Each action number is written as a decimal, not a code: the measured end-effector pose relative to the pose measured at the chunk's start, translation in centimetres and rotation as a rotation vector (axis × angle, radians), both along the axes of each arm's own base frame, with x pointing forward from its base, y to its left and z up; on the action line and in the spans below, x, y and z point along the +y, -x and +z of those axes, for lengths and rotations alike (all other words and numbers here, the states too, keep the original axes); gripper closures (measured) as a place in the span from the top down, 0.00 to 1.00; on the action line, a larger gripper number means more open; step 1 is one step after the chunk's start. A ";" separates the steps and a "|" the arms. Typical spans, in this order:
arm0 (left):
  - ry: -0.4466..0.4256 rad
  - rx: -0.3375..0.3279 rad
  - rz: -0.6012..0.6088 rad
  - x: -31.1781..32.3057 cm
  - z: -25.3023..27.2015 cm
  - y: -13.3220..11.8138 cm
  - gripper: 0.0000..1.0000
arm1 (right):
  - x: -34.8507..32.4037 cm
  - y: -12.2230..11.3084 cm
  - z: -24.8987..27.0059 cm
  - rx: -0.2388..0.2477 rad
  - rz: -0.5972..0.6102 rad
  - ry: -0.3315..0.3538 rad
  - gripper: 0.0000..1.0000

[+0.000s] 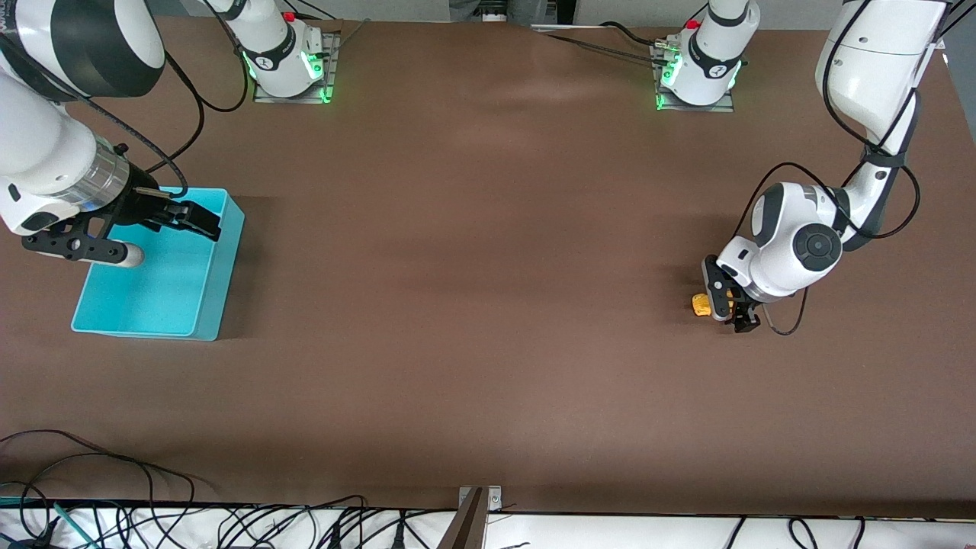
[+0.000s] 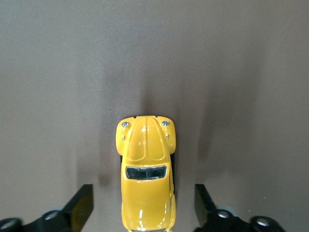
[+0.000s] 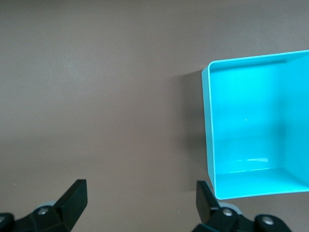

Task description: Wind up and store yellow beetle car

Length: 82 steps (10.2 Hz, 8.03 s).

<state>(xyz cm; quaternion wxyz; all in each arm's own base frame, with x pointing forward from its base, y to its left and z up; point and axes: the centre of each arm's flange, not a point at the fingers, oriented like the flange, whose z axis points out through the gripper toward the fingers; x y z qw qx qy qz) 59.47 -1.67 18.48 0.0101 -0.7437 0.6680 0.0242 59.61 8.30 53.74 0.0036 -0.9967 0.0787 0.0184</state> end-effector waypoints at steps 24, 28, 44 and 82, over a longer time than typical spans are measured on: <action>0.019 0.009 -0.172 15.1 0.0 -0.3 0.45 | 0.1 -0.1 -0.3 0.003 0.010 0.018 1.00; 0.019 0.009 -0.169 15.2 0.0 -0.3 0.45 | 0.1 -0.1 -0.3 0.003 0.011 0.018 1.00; 0.083 0.204 -0.037 8.3 15.0 -5.8 1.00 | 0.1 -0.1 -0.3 0.002 0.038 0.018 1.00; -0.004 0.043 1.312 -2.8 41.1 4.8 1.00 | -4.8 -2.4 -34.5 -0.113 1.646 0.099 1.00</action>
